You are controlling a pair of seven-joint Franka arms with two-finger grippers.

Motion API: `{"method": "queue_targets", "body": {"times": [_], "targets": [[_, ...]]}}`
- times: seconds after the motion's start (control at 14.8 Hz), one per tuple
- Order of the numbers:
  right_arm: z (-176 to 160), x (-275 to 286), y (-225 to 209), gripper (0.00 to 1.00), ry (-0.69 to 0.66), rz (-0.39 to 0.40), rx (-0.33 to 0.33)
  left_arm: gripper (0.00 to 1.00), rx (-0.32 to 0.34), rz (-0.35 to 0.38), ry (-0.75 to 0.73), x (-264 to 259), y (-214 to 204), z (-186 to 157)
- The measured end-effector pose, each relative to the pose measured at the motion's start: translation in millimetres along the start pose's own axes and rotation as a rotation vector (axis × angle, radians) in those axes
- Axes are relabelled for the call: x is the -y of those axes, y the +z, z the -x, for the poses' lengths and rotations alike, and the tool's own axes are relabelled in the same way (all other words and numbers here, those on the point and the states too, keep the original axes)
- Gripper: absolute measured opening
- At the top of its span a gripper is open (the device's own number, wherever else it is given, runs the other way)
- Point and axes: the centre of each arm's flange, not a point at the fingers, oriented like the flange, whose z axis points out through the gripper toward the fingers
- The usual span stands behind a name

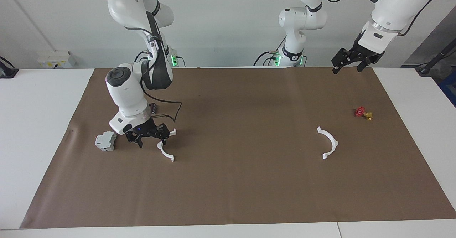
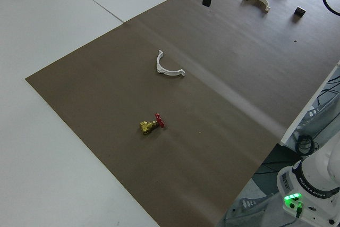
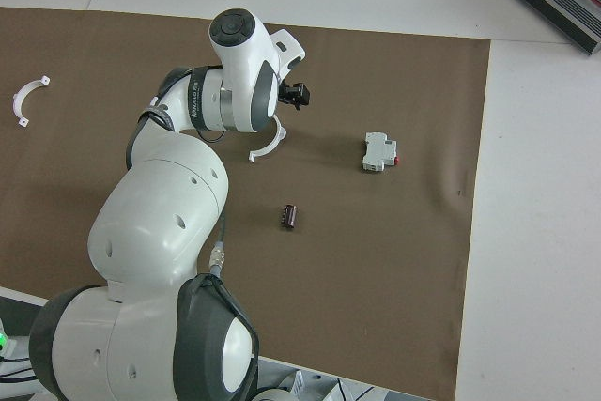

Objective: Assemble drain pipe with both arms
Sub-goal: 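Reach the right gripper to the white half-ring nearer it and grasp it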

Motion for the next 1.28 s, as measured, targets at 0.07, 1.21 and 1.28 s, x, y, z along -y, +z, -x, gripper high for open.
{"method": "queue_targets", "body": {"times": [0.07,1.21,1.28], "targets": [[4,-2,9,1.00,-0.009,0.003,0.007,1.00,0.001,0.000,0.000,0,1,-1],[27,3,52,0.30,-0.007,0.006,0.042,1.00,0.007,-0.001,-0.001,0,4,-3],[25,8,50,0.21,-0.002,0.003,0.037,1.00,0.007,-0.001,-0.001,0,4,-3]]}}
